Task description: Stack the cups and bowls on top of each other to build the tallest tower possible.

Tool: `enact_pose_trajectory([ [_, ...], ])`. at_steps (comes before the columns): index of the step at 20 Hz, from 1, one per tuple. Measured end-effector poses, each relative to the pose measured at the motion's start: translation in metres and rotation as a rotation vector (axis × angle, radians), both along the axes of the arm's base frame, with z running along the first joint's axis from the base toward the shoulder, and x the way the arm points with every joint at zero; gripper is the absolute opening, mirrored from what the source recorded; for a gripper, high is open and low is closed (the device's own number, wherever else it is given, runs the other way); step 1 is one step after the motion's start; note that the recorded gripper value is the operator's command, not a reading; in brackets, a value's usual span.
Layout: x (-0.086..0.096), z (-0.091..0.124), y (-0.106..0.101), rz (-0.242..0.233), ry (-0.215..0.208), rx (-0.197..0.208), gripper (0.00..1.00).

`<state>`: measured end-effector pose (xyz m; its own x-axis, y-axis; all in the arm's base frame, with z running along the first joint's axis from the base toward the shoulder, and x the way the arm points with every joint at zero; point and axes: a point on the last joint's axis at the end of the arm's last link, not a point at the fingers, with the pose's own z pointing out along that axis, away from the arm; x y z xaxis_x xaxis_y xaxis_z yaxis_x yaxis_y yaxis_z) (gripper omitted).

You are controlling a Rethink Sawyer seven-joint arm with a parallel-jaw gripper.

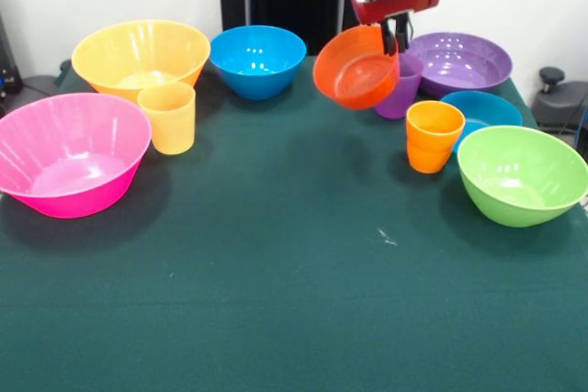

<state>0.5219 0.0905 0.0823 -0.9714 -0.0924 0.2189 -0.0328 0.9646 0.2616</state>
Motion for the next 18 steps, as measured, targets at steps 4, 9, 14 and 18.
enact_pose_trajectory([
  [4, 0.004, -0.005, 0.001, 0.009, 0.006, 0.02, 0.0],
  [9, 0.008, -0.005, 0.004, 0.031, 0.057, 0.036, 0.0],
  [14, 0.011, -0.001, 0.007, 0.074, 0.119, 0.044, 0.0],
  [18, 0.014, 0.002, 0.006, 0.099, 0.144, 0.04, 0.0],
])
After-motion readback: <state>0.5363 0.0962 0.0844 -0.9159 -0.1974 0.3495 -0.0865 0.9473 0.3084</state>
